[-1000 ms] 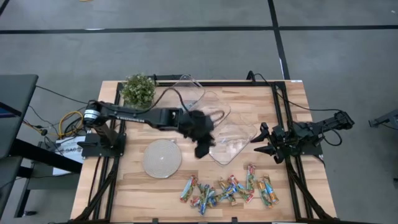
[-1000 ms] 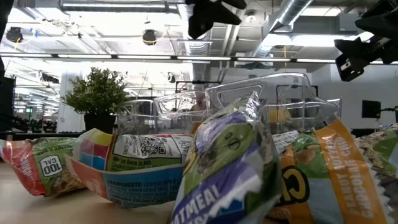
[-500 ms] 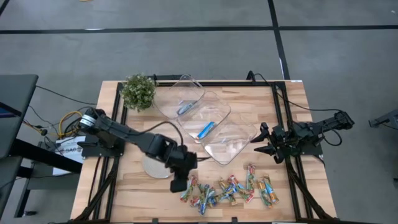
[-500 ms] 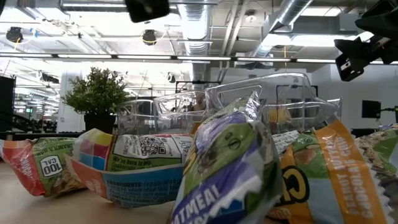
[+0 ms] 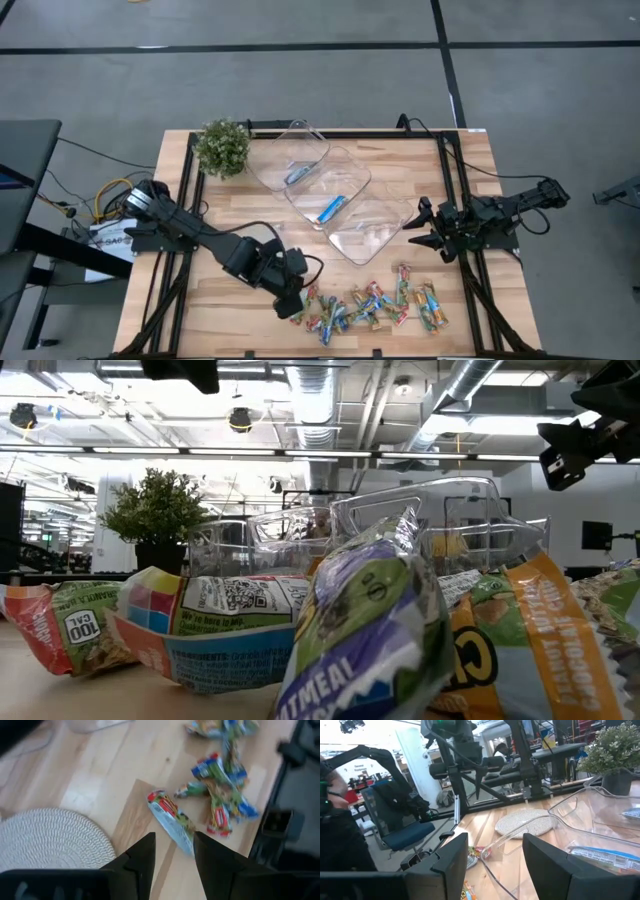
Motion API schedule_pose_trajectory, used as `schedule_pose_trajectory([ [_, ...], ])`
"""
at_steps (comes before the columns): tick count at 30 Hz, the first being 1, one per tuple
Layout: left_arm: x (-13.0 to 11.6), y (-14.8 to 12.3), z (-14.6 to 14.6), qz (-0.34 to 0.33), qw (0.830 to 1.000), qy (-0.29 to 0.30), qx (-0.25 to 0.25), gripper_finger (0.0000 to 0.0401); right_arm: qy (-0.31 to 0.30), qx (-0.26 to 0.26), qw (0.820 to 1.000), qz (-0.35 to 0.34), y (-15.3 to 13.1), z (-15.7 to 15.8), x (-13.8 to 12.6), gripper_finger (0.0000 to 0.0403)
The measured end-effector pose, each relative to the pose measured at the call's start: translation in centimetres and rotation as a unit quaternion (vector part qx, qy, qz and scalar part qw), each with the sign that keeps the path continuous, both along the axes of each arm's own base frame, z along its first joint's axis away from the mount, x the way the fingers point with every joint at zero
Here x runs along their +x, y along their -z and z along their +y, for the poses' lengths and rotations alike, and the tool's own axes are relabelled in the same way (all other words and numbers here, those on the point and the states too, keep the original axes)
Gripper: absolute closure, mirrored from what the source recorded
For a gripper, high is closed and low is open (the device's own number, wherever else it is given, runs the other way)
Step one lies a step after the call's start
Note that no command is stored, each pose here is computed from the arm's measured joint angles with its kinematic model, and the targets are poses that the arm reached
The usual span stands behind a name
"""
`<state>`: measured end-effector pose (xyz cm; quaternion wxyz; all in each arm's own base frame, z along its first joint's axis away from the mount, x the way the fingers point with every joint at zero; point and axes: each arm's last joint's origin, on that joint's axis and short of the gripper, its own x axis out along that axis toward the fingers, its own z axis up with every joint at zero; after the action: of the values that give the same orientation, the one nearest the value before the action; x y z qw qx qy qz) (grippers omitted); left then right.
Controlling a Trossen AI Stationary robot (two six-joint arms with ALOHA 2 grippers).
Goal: Pick and place Granola Bars by type
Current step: Put the red granola bar into the bottom transparent bin
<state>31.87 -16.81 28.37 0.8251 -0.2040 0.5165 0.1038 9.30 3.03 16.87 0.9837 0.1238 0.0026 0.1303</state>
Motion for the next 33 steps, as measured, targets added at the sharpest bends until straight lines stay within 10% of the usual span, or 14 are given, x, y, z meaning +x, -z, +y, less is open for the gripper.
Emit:
schedule_pose_trajectory([
  [15,0.5,1.8,-1.6,0.009,0.979,-0.189,-0.074,0.0276,0.0,-0.001,1.0,0.001,0.0,0.0,0.0,0.0219],
  [33,3.8,8.4,-3.7,0.044,0.981,-0.169,-0.087,0.0268,0.0,-0.001,1.0,0.002,0.0,0.0,0.0,0.0219],
])
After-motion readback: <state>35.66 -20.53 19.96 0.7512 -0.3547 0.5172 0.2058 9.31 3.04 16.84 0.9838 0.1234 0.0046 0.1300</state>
